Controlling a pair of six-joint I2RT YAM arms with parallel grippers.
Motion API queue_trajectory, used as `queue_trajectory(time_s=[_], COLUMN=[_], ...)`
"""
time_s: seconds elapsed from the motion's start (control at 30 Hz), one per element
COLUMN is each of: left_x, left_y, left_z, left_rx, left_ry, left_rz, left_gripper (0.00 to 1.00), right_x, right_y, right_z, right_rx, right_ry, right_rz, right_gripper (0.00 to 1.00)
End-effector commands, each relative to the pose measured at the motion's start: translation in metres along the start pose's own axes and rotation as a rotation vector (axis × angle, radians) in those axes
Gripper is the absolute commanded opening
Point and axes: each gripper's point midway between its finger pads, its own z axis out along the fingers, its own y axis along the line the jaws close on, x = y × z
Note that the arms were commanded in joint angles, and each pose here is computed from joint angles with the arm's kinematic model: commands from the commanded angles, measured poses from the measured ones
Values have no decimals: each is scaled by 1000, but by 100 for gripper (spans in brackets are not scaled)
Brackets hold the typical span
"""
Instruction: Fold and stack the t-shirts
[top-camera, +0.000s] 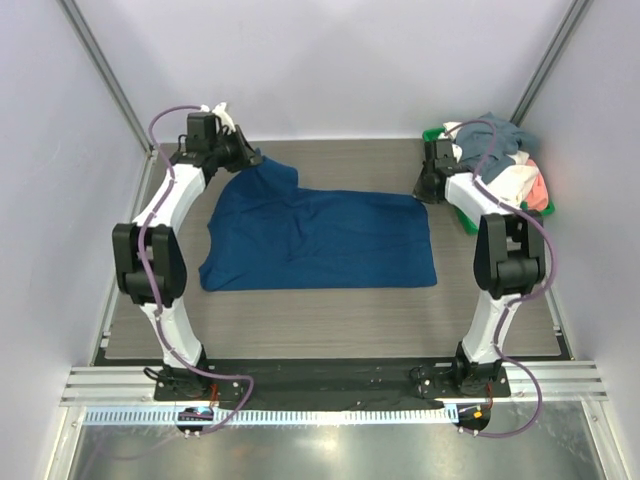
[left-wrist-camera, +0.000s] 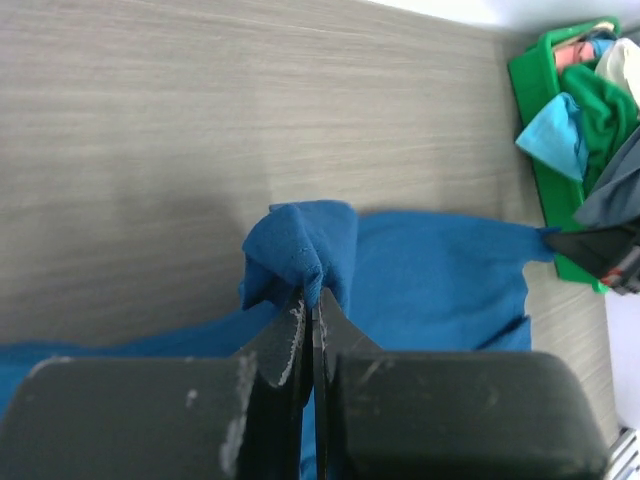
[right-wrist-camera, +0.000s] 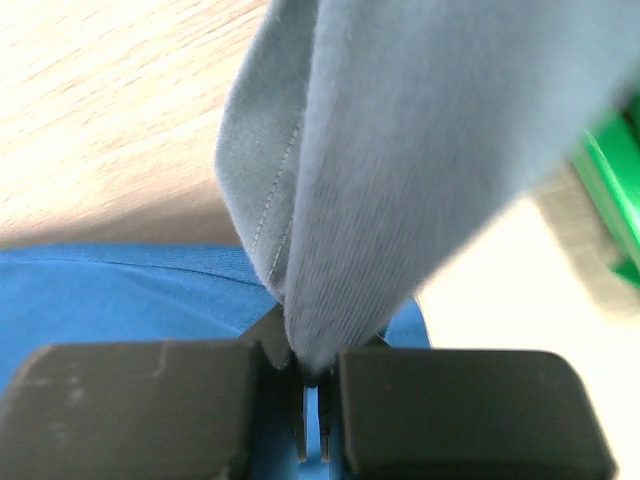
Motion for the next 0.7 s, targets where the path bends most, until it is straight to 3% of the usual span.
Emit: queue_trajectory(time_s=[0.0, 0.3, 0.57, 0.63, 0.67], left_x=[6, 41, 72, 96, 108], left_y=[-7, -4, 2, 15, 22], left_z=[-29, -74, -134, -145, -158], left_rx=[-18, -74, -180, -223, -256], left_ry=[-23, -27, -127, -125, -149], left_rz=[54, 44, 30, -25, -38], left_gripper=[0, 0, 1, 8, 17], right_x=[-8, 16, 39, 51, 58], right_y=[2, -12, -30, -37, -41], right_z=[-36, -65, -75, -75, -79], right_rx=[-42, -56, -27, -8, -6], right_ry=[-62, -64, -56, -42, -38], right_rz=[-2, 6, 32, 52, 63], right_gripper=[1, 1, 1, 1, 3])
